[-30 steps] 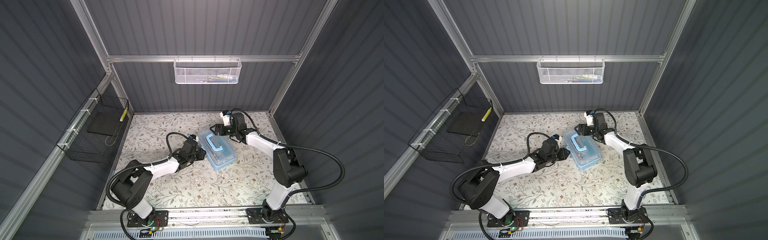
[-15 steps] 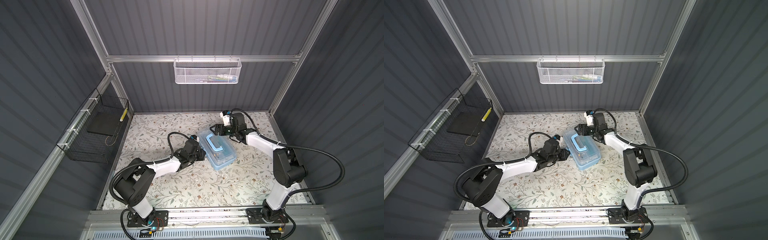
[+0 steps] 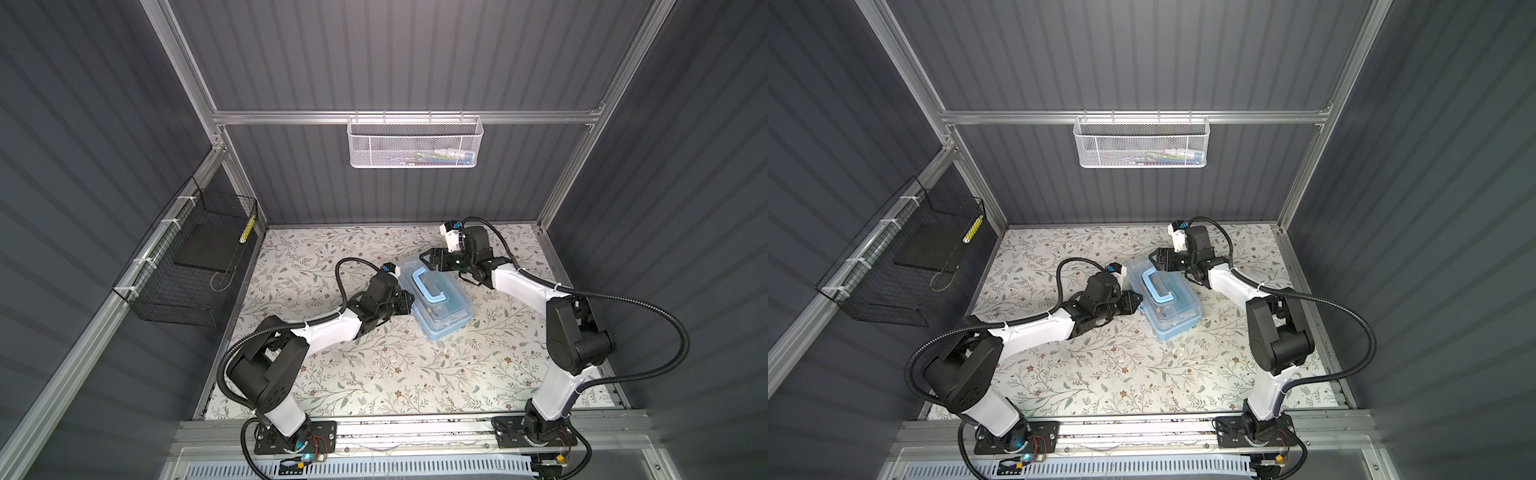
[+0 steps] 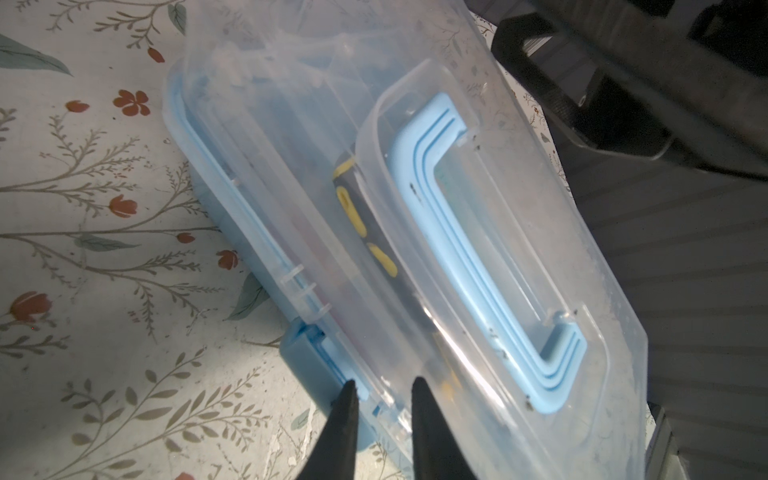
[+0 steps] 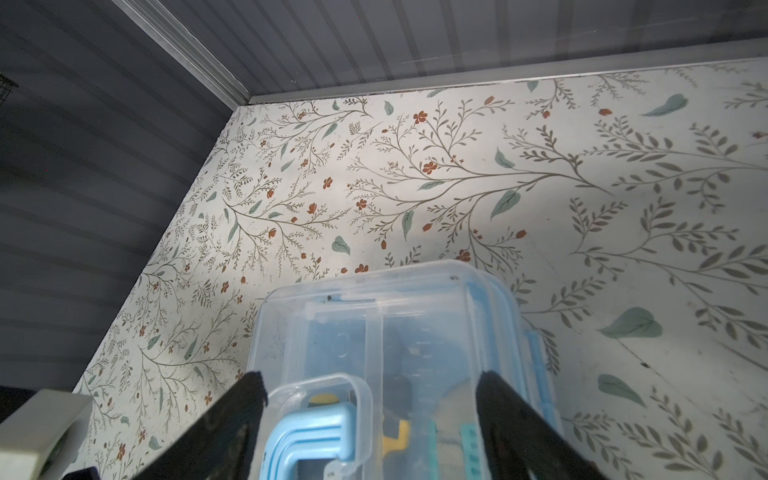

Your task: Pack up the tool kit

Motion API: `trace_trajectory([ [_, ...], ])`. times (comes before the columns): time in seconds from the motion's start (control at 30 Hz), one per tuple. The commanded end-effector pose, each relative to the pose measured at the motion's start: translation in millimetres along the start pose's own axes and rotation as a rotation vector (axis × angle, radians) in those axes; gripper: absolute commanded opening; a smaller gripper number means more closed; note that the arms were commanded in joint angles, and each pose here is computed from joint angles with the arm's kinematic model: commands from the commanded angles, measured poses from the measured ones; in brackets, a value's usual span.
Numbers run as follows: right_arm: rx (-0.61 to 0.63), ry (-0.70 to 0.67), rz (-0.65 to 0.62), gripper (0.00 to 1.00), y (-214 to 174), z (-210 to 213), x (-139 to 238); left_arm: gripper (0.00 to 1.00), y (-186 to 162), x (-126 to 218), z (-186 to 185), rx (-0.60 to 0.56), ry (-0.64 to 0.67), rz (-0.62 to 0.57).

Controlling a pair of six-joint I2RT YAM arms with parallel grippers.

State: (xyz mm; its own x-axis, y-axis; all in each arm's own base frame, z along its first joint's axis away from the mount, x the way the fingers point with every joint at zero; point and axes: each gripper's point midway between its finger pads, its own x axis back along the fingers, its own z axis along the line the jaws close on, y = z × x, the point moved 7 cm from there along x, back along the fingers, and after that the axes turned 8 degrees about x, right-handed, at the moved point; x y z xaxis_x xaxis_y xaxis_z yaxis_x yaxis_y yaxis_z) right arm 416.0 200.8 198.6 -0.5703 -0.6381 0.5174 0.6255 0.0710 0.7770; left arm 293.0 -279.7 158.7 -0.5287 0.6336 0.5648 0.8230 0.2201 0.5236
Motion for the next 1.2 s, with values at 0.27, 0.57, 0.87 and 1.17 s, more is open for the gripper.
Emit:
trace_trajectory([
  [0.27, -0.128, 0.102, 0.294, 0.81, -73, 18, -21, 0.23, -3, 2, -2, 0.001, -0.029, -0.010],
  [0.57, -0.127, 0.108, 0.285, 0.81, -71, 18, -22, 0.28, 27, 41, -6, -0.088, 0.066, -0.127],
  [0.87, -0.117, 0.102, 0.282, 0.82, -67, 19, -19, 0.29, 13, 76, 30, -0.054, 0.183, -0.100],
  [1.17, -0.119, 0.116, 0.294, 0.82, -67, 19, -25, 0.09, -41, 55, 32, 0.033, 0.028, 0.003],
])
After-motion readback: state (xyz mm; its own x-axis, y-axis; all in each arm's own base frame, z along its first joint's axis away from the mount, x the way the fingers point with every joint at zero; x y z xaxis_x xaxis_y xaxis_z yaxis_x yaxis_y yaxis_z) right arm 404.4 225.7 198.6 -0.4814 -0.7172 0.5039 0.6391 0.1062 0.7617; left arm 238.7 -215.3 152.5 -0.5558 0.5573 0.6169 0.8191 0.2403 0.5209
